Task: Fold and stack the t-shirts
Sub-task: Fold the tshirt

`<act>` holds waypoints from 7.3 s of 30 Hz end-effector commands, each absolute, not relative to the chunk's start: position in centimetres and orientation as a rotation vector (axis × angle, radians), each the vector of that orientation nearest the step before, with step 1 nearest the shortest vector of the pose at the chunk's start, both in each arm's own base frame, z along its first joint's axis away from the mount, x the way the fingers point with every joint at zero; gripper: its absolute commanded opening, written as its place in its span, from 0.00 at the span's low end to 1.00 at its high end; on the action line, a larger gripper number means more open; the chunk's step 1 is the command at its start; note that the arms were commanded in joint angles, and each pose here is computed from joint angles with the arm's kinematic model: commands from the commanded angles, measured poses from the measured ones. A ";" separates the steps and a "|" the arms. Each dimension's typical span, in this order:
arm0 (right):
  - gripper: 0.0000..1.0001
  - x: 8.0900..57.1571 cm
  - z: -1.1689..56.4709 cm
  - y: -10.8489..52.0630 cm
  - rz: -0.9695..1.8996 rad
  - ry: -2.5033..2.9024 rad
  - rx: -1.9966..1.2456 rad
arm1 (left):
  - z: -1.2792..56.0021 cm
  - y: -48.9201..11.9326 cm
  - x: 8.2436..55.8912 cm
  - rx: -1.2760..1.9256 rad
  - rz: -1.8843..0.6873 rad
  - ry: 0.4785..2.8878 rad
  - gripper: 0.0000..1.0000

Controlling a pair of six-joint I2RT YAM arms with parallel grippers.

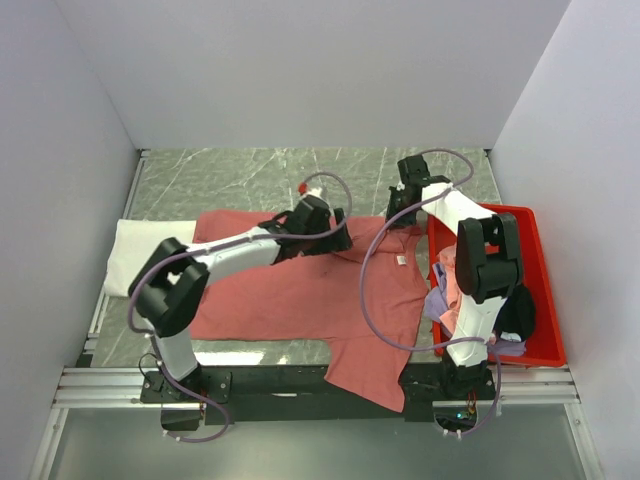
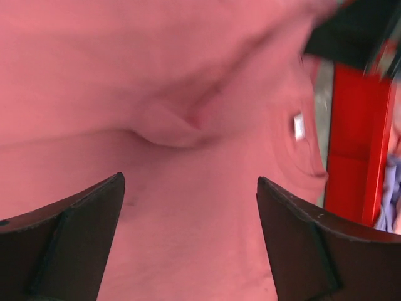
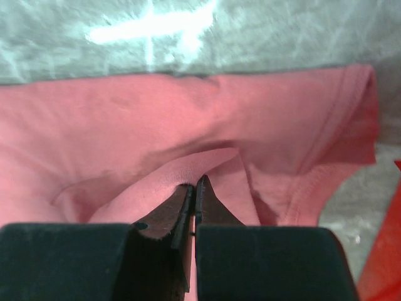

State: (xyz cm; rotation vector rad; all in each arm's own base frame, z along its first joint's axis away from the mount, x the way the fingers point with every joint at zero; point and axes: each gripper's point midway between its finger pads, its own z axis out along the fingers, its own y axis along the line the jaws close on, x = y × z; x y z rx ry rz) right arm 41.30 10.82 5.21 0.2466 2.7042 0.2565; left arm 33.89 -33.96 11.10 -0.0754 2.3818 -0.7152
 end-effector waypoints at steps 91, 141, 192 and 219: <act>0.00 31.1 6.7 9.1 0.141 2.708 0.250 | 7.4 -38.7 29.3 0.293 -0.449 2.472 0.00; 0.86 36.1 10.4 13.2 0.261 2.618 0.154 | 11.1 -21.5 39.6 -0.124 -0.413 2.511 0.99; 0.87 56.2 5.7 8.2 0.388 2.665 0.280 | 5.3 -11.7 55.3 -0.372 -0.324 2.522 0.99; 0.88 40.6 13.4 13.5 0.389 2.565 0.085 | 8.9 1.0 38.9 -0.915 -0.200 2.271 0.99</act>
